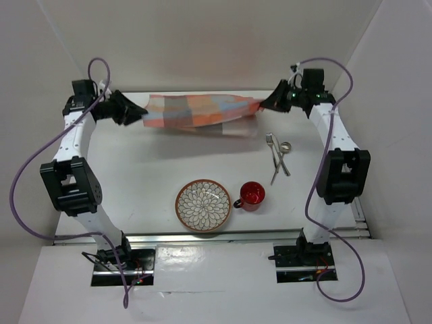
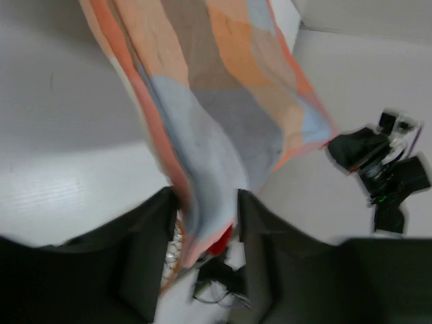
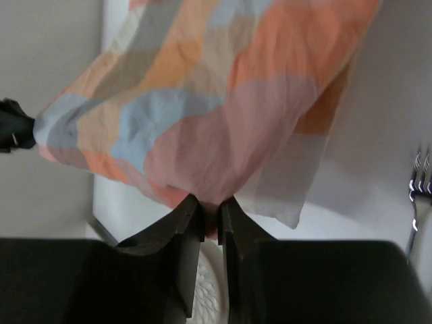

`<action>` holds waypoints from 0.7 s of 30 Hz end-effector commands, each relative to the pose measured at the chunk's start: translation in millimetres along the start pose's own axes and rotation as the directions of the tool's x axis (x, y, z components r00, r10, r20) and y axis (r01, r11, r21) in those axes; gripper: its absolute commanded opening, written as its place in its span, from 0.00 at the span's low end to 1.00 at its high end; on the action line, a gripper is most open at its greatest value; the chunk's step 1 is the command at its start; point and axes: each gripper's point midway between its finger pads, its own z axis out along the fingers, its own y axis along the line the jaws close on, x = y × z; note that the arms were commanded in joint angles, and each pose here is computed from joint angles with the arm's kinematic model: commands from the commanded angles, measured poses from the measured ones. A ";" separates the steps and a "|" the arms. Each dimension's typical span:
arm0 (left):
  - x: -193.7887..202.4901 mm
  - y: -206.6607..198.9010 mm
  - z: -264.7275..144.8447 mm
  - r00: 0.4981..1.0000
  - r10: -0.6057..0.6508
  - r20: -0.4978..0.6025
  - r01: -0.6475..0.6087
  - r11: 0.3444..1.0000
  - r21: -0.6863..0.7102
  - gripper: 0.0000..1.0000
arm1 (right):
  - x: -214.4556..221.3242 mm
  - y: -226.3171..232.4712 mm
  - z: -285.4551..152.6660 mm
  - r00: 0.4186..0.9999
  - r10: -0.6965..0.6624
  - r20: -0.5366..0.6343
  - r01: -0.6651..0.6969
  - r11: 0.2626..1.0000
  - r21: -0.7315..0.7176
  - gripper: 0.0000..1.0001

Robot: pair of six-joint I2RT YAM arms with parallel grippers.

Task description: Set the dinner table for one person

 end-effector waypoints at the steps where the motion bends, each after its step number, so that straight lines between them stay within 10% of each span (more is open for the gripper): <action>1: 43.6 60.3 -14.3 0.997 -0.026 -0.066 0.014 0.984 -0.179 0.62 | 51.9 -3.8 -10.8 0.997 -0.029 -0.068 0.028 1.000 -0.013 0.29; 2: 53.5 75.0 -13.3 0.995 -0.051 -0.088 0.031 0.976 -0.213 0.87 | 89.7 -21.5 -9.8 0.988 0.025 -0.154 -0.020 0.999 0.032 0.73; 3: 62.2 94.4 -15.7 0.991 -0.093 -0.100 0.065 0.965 -0.256 0.92 | 105.8 -30.6 -10.3 0.980 0.042 -0.192 -0.033 0.998 0.051 0.96; 10: 35.1 127.6 -16.8 0.996 -0.062 -0.063 0.024 0.877 -0.480 0.95 | 115.0 -48.7 -28.6 0.973 -0.024 -0.230 0.070 0.979 0.191 1.00; 17: 26.7 129.4 24.5 0.987 0.067 -0.145 -0.136 0.825 -0.548 0.30 | 113.9 -36.8 8.1 0.964 -0.021 -0.264 0.069 0.983 0.173 0.52; 21: 56.4 121.2 53.8 0.964 0.118 -0.237 -0.230 0.817 -0.529 0.28 | 121.7 -51.7 24.6 0.957 0.023 -0.290 0.047 0.971 0.233 0.23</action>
